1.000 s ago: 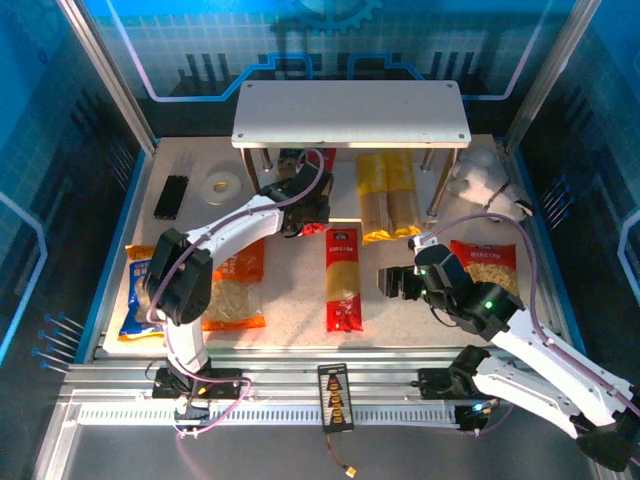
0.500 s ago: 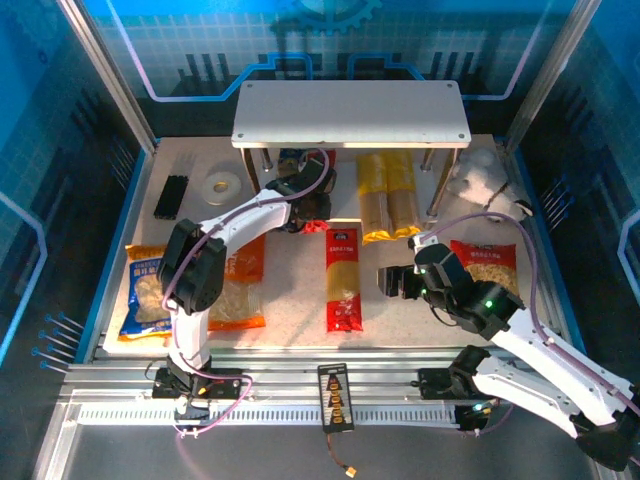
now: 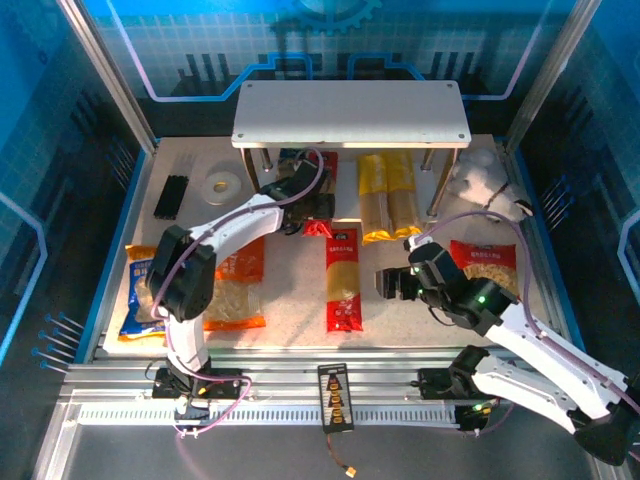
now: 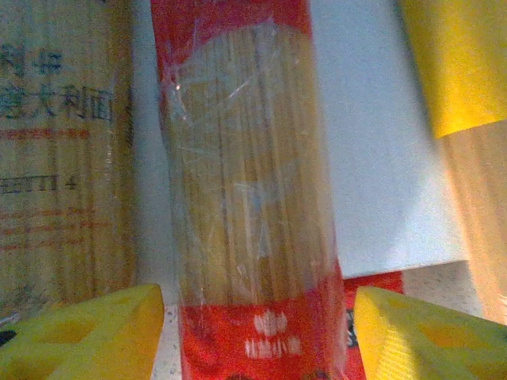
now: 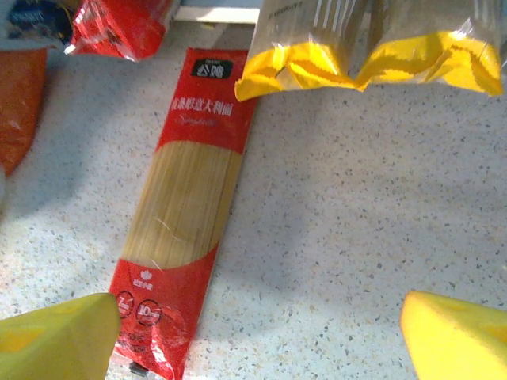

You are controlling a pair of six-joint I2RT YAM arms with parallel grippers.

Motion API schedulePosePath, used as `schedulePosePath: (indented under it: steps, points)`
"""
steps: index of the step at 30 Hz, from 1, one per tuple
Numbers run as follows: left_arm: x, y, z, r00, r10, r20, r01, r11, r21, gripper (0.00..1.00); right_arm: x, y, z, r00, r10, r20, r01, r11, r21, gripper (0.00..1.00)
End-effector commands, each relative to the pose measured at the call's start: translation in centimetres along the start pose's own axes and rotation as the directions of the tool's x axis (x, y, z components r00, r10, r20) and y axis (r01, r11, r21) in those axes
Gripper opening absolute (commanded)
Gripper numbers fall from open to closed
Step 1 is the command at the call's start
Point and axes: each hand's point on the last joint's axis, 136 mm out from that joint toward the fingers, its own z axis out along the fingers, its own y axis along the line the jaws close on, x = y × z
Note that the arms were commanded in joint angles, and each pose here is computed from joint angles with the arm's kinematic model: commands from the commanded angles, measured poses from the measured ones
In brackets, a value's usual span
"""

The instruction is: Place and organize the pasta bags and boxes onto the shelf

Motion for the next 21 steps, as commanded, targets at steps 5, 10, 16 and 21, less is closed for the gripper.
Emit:
schedulePosePath:
  steps: [5, 10, 16, 21]
  points:
    - [-1.3, -1.2, -8.5, 0.980, 0.049, 0.194, -0.066, 0.994, 0.082, 0.62, 1.4, 2.3, 0.2, 0.998, -0.029, -0.057, 0.026, 0.999, -0.046, 0.96]
    - [4.4, -1.5, -12.8, 0.973, 0.106, 0.207, -0.123, 0.990, 0.069, 0.62, 3.4, 3.6, 1.7, 0.996, -0.038, -0.076, 0.037, 0.999, -0.026, 0.95]
    - [11.9, 1.1, -15.4, 0.984, 0.066, 0.165, -0.080, 0.994, 0.077, 0.59, 5.4, 5.7, 4.7, 0.990, -0.055, -0.132, 0.055, 0.998, -0.002, 0.96]
    - [15.5, 4.6, -16.9, 0.989, 0.020, 0.144, -0.028, 0.998, 0.058, 0.58, 6.2, 6.7, 7.1, 0.986, -0.059, -0.155, 0.066, 0.997, 0.044, 0.99]
